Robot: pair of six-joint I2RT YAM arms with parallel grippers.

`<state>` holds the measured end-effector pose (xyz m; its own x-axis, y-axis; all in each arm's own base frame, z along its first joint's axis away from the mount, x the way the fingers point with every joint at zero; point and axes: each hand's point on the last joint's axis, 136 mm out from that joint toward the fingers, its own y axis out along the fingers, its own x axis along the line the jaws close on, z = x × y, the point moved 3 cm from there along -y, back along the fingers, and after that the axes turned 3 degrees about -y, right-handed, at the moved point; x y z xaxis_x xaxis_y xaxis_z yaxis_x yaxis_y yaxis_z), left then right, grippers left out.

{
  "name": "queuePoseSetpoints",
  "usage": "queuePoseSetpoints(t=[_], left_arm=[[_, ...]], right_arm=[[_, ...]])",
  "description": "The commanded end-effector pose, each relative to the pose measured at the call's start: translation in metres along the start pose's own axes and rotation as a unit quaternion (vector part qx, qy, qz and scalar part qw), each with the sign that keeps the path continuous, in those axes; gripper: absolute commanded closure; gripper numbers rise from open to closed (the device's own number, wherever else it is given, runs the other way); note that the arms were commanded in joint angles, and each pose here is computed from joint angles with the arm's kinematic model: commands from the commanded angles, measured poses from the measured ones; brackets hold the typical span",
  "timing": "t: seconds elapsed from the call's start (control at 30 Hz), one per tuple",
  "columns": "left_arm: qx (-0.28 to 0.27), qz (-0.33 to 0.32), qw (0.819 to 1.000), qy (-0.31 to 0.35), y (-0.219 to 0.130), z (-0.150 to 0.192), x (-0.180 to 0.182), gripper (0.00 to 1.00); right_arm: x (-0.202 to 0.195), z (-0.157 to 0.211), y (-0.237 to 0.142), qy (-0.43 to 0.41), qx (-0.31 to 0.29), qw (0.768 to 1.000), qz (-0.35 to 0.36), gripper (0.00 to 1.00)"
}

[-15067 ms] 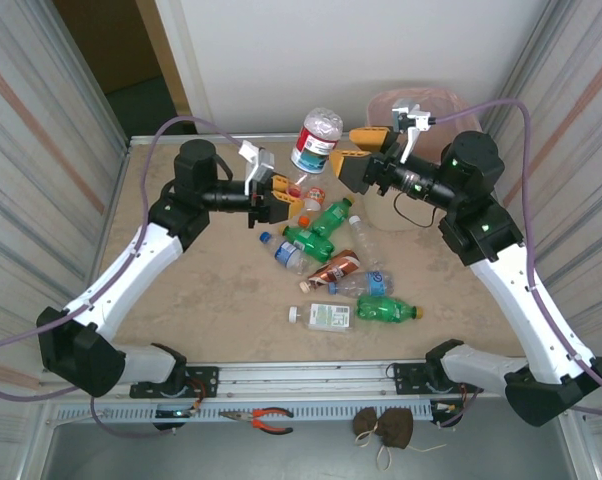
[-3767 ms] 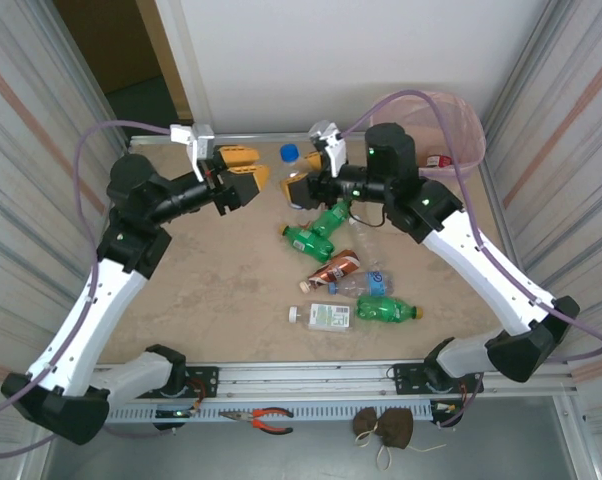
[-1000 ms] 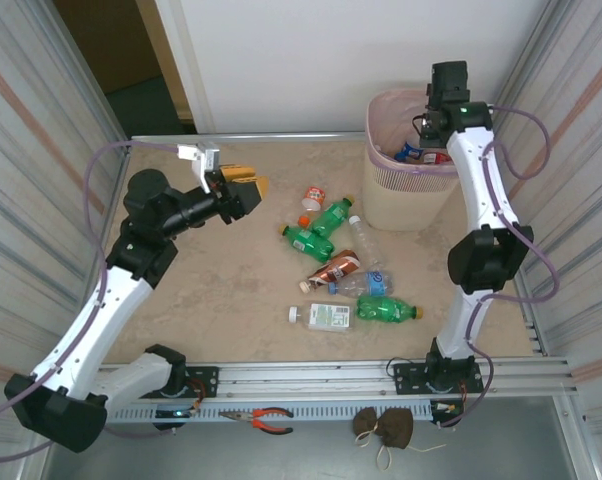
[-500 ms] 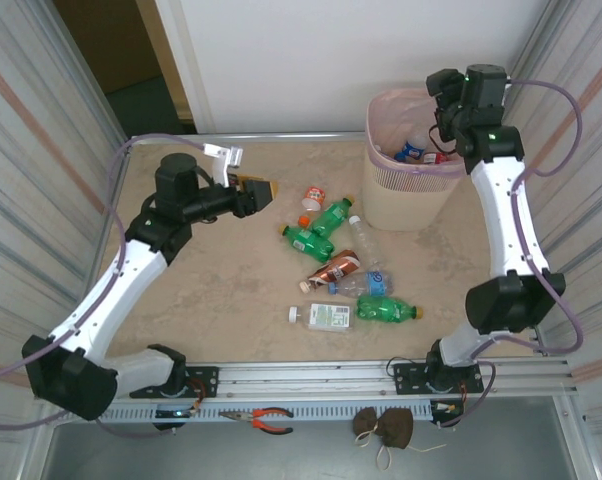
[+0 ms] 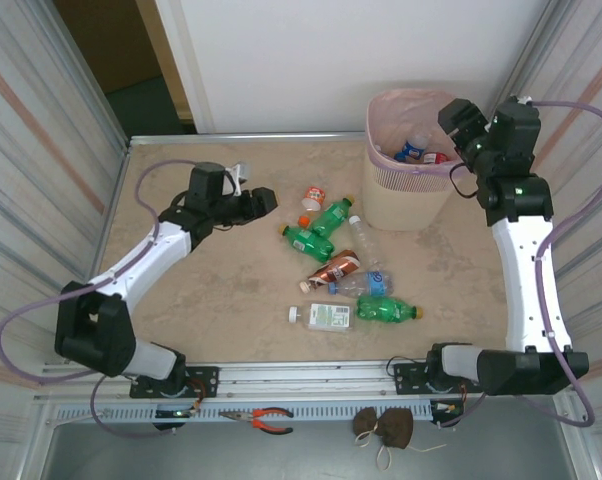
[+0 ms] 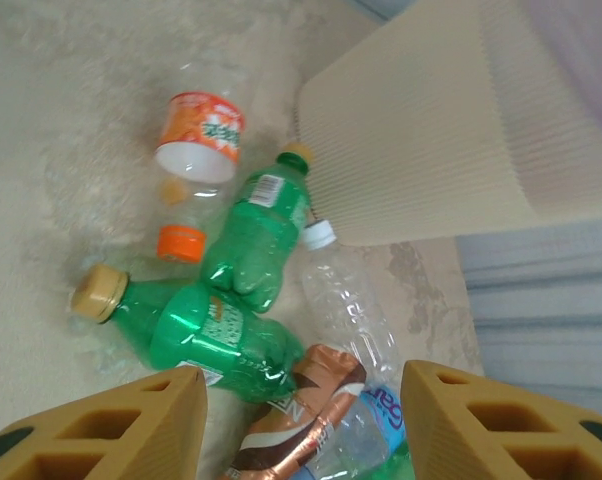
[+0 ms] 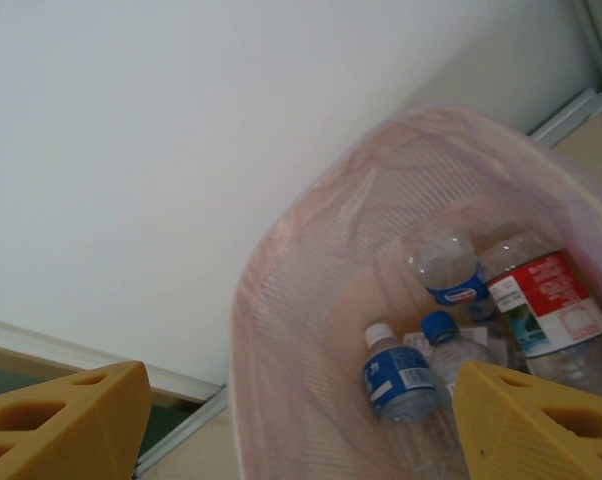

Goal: Put the plastic bottles in the bin

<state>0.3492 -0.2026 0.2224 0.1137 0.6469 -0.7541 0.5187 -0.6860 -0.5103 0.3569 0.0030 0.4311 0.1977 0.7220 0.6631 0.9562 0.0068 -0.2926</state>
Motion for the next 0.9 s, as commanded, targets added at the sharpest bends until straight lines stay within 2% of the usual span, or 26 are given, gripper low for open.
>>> queuePoseSetpoints(t=[0.0, 0.33, 0.47, 0.6, 0.87], left_arm=[[-0.015, 0.006, 0.996, -0.085, 0.015, -0.008, 0.018, 0.46], [0.038, 0.009, 0.975, -0.220, 0.069, 0.007, 0.073, 0.46], [0.060, 0.017, 0.968, -0.243, 0.088, 0.013, 0.085, 0.46], [0.067, -0.008, 0.962, -0.264, 0.099, 0.021, 0.104, 0.44], [0.078, 0.004, 0.956, -0.282, 0.114, 0.023, 0.111, 0.41]], right_arm=[[-0.010, 0.004, -0.007, -0.021, 0.002, 1.000, 0.011, 0.22], [-0.018, 0.009, -0.012, -0.021, 0.009, 1.000, 0.019, 0.22], [-0.018, 0.008, -0.016, -0.021, 0.004, 1.000, 0.019, 0.22], [-0.016, 0.005, -0.021, -0.025, 0.000, 1.000, 0.018, 0.22], [-0.015, 0.001, -0.029, -0.026, -0.009, 0.999, 0.017, 0.22]])
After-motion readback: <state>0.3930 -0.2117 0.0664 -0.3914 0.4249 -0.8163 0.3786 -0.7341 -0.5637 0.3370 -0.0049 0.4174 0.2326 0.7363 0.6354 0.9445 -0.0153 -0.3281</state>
